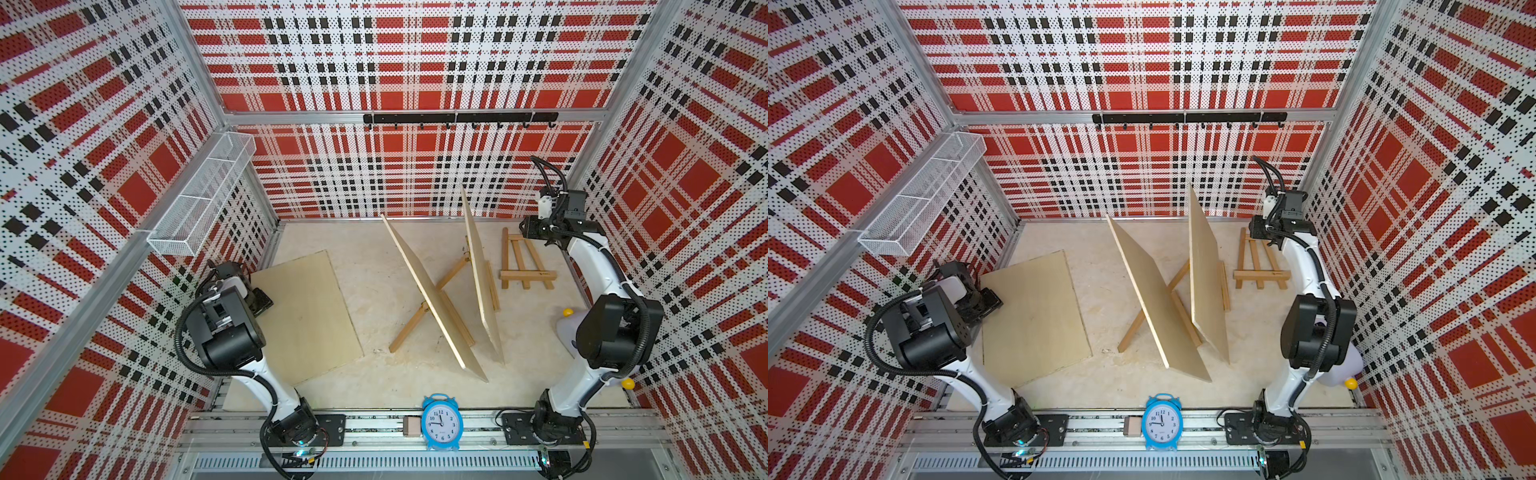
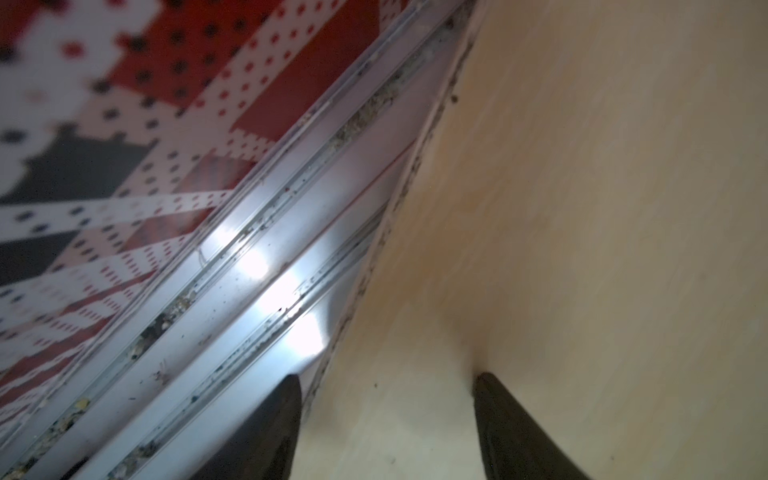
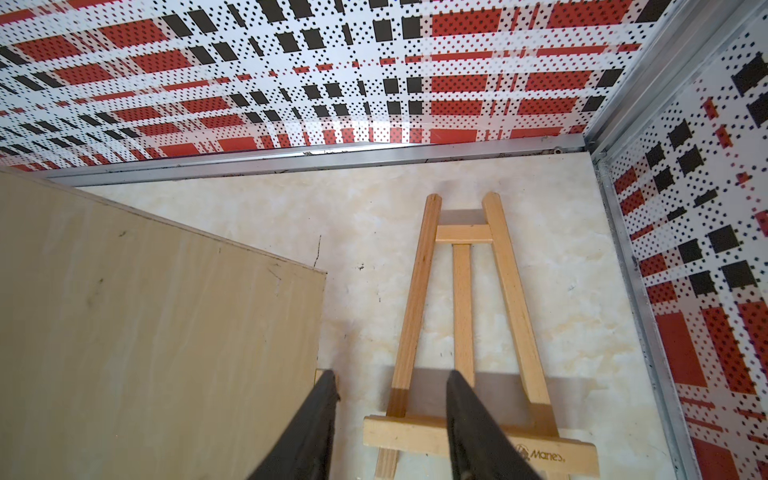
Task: Disassemble the easel
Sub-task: Adjust the drawing board at the corner of the board.
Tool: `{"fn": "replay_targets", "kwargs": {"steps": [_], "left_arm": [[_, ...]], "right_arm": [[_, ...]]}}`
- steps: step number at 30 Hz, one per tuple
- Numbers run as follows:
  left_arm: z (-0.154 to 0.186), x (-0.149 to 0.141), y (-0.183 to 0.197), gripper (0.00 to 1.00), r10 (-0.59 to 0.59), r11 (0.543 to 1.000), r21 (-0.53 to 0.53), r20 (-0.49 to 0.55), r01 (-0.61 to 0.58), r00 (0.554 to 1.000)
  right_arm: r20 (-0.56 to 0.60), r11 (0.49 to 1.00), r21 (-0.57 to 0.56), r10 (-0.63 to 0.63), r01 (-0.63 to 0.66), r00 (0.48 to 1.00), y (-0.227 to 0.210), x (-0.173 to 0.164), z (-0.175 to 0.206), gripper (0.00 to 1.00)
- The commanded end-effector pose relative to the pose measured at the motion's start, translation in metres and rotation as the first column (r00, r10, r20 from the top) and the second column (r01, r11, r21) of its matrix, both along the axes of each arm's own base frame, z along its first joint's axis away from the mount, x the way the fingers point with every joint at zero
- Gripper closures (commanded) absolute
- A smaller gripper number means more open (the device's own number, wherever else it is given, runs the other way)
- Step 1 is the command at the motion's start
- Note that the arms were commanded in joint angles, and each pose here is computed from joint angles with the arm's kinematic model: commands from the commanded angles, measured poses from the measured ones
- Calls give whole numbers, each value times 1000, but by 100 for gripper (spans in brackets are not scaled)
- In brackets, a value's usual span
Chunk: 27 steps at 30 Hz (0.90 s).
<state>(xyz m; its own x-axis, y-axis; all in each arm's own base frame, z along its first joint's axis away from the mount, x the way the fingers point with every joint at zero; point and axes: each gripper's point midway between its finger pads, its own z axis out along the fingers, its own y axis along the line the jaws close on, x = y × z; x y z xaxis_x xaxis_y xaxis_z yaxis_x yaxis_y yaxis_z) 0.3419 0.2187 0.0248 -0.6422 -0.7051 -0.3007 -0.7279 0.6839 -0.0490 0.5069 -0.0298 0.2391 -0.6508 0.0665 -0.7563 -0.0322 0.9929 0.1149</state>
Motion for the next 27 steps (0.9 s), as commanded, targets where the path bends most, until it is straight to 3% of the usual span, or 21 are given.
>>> {"fn": "replay_targets", "kwargs": {"steps": [1,14,27], "left_arm": [[-12,24,-26,33,-63,997,-48,4,63,998],[-6,86,-59,34,-115,991,-68,64,119,991],[-2,120,-80,35,-142,981,-114,123,157,982]], "right_arm": [[36,1000,-25,0,1,999,-1,-7,15,54],[22,998,-61,0,1,1000,-4,-19,17,54],[16,999,-51,10,-9,1000,-1,-25,16,54]]}}
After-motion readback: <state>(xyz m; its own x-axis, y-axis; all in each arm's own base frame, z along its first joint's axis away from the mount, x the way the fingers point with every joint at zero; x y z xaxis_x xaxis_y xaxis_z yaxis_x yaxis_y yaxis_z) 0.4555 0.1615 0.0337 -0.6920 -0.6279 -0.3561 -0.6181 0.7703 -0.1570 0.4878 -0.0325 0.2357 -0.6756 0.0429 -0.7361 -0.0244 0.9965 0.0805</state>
